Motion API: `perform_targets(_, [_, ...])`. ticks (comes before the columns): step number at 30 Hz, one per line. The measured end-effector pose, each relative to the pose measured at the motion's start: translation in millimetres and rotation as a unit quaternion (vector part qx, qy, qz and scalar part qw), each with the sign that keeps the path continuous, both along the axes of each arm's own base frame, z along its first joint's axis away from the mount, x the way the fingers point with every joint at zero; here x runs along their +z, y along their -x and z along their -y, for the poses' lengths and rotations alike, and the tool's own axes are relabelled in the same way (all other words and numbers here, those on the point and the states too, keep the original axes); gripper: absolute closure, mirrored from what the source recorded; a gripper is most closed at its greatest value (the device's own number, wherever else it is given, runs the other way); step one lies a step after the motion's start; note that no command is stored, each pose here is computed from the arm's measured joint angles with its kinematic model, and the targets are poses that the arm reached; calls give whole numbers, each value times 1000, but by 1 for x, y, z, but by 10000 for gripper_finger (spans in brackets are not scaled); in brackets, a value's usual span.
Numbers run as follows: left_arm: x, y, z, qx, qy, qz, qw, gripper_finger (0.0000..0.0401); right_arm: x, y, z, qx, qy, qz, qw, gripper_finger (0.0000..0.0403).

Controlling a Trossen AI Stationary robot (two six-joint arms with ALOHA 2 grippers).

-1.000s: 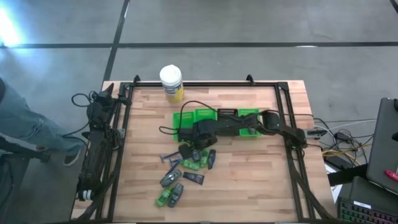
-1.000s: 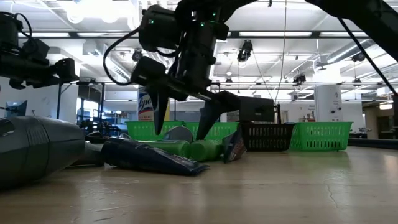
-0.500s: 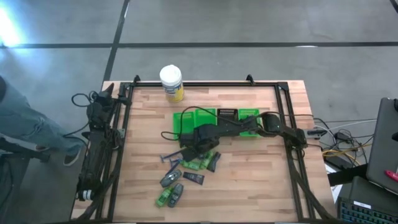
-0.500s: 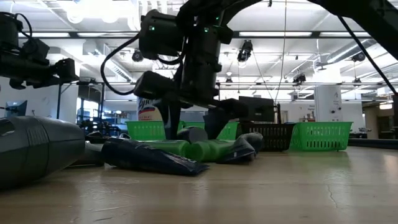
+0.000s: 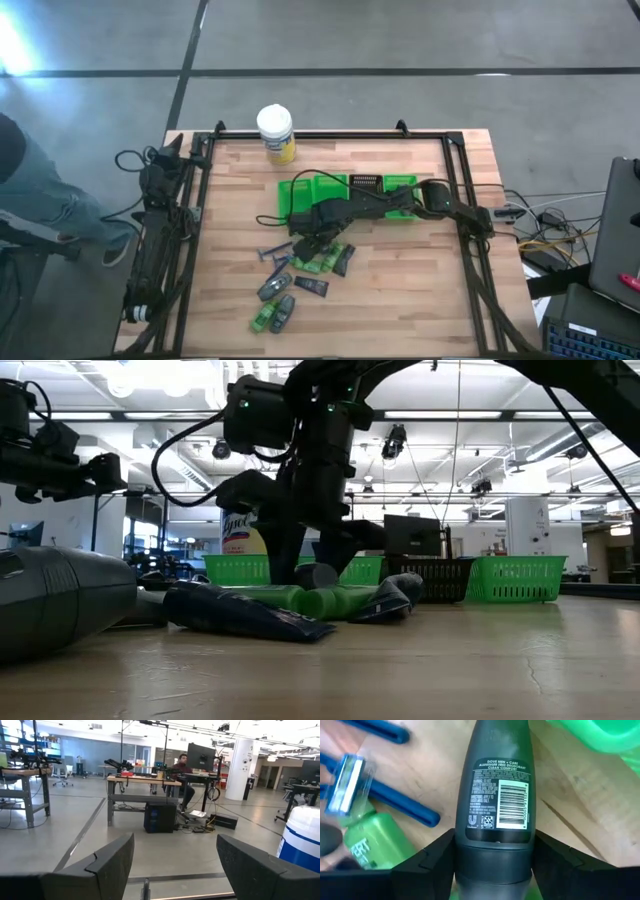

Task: Pick & Place Travel size toiletries
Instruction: Put the top deodorant into the right green bin

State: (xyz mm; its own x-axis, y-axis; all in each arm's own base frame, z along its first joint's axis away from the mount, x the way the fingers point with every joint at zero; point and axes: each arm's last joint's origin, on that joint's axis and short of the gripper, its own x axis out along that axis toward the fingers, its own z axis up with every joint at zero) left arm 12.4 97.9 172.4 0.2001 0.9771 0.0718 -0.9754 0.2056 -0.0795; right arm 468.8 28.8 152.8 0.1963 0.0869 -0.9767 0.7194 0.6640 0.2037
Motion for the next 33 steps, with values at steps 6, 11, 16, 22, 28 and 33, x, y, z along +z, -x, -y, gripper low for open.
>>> perform_targets(6, [0, 0, 0, -4, 10, 49, 999, 112, 11, 4, 0, 36, 5, 4, 999, 201])
perform_targets(11, [0, 0, 0, -10, 29, 134, 990, 112, 24, 6, 0, 72, 13, 20, 997, 201])
perform_targets(16, [0, 0, 0, -7, 20, 93, 995, 112, 46, 12, 1, 116, 26, 40, 992, 201])
perform_targets(22, [0, 0, 0, -6, 16, 75, 997, 112, 87, 42, 6, 58, 76, -4, 995, 201])
perform_targets(28, [0, 0, 0, -6, 15, 75, 997, 112, 119, 95, 29, -127, 112, -85, 982, 201])
perform_targets(33, [0, 0, 0, -6, 15, 75, 997, 112, 113, 145, 58, -235, 86, -101, 963, 201])
